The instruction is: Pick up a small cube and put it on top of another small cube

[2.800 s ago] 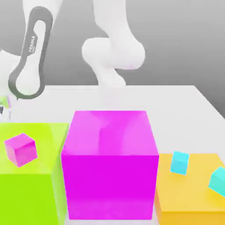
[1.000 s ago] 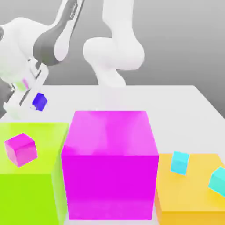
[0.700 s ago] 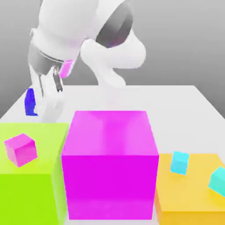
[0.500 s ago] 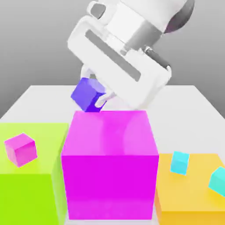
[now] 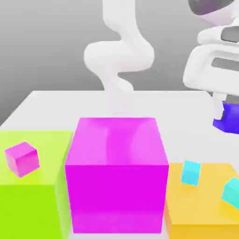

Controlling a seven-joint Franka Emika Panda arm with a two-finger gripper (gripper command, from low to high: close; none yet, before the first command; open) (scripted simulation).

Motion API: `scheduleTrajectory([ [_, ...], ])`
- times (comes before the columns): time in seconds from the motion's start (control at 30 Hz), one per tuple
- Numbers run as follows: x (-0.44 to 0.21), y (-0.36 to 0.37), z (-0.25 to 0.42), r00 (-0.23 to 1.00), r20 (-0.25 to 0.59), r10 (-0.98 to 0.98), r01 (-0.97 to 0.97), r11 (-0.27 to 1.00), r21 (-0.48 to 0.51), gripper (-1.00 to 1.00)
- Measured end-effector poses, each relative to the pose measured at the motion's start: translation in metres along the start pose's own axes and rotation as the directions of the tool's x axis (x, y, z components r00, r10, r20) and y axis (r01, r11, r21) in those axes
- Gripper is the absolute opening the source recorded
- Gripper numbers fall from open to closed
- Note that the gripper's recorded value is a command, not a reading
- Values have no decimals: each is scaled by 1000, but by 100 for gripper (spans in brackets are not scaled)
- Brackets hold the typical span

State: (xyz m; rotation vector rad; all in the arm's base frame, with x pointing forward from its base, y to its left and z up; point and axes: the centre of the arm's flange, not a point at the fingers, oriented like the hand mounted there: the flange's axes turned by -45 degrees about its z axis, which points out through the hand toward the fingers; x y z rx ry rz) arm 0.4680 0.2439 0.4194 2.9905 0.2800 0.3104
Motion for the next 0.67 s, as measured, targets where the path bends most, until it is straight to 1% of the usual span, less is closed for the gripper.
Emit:
scheduleTrajectory([
  [0.13,-13,-37,23,989,33,-145,142,986,86,-100],
  [0.3,-36,-85,56,945,63,-322,306,935,180,-100],
  [0.4,-47,-77,101,930,119,-348,321,926,197,-100],
  [0.47,-54,-80,132,927,128,-352,324,925,197,-100],
  [0.5,-58,-82,147,926,130,-353,325,925,198,100],
  [0.67,-58,-82,147,926,130,-353,325,925,198,100],
])
